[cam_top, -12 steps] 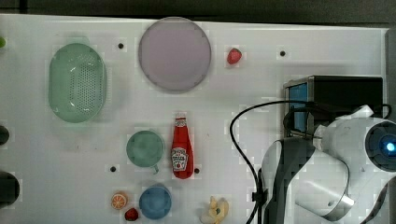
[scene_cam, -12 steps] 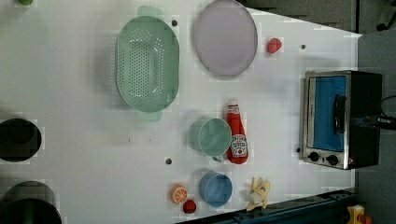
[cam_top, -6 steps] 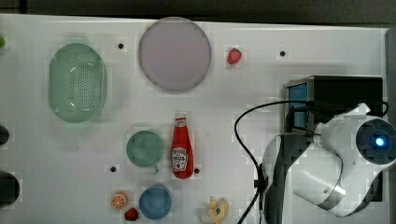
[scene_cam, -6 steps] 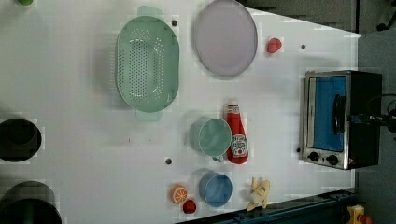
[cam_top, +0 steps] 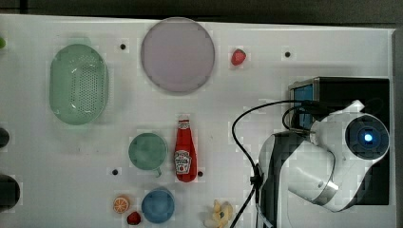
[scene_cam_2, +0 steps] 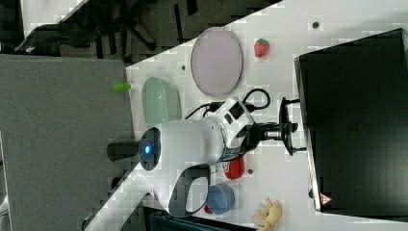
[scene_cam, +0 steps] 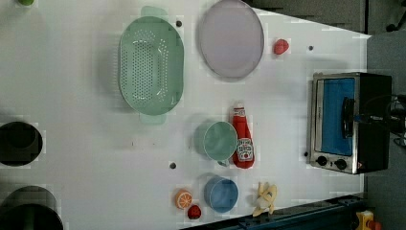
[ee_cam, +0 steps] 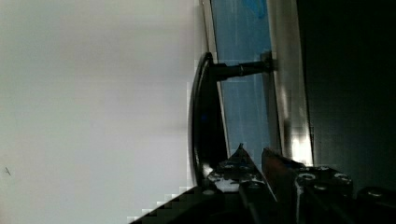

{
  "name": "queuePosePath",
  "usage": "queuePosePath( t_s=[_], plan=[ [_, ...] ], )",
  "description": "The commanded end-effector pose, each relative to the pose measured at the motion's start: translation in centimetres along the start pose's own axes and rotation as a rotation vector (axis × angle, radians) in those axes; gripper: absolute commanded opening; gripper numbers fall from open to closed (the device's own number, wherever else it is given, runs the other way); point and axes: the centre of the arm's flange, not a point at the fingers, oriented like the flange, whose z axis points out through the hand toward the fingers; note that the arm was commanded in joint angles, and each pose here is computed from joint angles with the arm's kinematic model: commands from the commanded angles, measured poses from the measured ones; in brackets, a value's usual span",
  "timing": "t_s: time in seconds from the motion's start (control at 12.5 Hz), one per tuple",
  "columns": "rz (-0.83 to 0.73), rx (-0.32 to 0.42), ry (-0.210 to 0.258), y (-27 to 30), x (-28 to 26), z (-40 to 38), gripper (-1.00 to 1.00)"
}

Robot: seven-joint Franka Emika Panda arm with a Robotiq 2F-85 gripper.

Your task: Flap open oven.

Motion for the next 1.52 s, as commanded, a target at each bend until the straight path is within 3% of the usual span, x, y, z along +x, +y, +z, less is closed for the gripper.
queuePosePath(
  t_s=[0.08,0.4,1.12,1.52],
  plan=[
    [-0.060,0.014,-0.011,-1.9,-0.5,1.3,-0.65],
    [-0.167,-0.012,-0.044,-7.4,-0.3,2.5,-0.65],
    [-0.172,-0.337,-0.072,-18.2,-0.8,7.2,-0.65],
    [-0.138,-0.499,-0.042,-23.7,-2.2,12.1,-0.65]
  ],
)
